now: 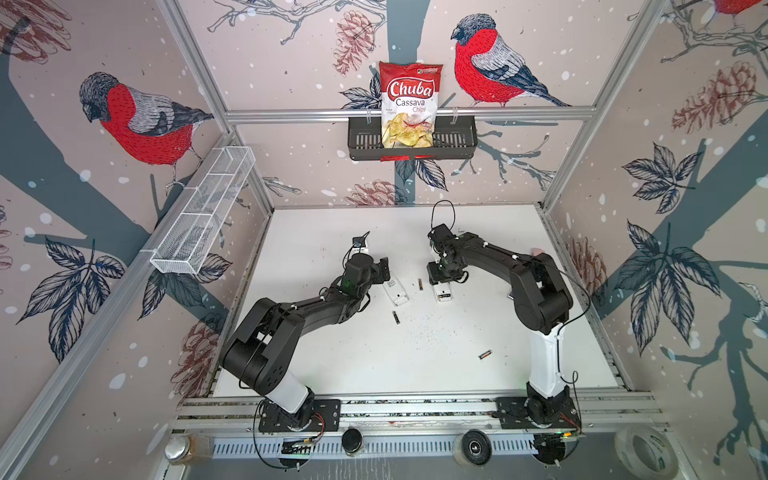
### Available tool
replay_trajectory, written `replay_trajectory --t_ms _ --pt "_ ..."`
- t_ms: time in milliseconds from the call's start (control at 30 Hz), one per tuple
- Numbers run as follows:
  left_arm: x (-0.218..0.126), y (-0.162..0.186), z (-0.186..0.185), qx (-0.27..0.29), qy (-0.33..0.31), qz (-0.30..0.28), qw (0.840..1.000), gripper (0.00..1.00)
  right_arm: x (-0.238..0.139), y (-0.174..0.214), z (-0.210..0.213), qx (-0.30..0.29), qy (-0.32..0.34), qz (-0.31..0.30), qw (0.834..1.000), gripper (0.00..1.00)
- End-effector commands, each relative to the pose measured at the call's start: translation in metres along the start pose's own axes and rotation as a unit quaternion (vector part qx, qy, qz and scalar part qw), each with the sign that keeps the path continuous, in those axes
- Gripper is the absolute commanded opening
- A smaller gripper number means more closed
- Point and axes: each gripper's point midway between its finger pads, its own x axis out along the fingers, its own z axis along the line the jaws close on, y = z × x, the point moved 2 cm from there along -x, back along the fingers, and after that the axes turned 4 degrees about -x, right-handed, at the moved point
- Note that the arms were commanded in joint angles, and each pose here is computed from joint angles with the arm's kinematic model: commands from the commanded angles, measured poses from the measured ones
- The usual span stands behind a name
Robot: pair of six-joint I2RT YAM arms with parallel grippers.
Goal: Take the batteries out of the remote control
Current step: 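Release the cover onto the table with the left gripper while the right gripper lowers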
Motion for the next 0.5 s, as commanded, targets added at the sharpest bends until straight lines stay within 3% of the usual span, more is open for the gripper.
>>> replay_trajectory --t_ms 0,467 --pt "-0.006 -0.009 -0.007 -0.004 0.021 -0.014 1.0 0.87 0.006 0.0 0.003 -0.011 0.011 0.009 1.0 0.4" --pt "-0.021 -0.009 -0.007 -0.009 0.036 -0.022 0.999 0.87 0.026 -0.004 0.011 -0.024 0.032 0.034 0.999 0.43"
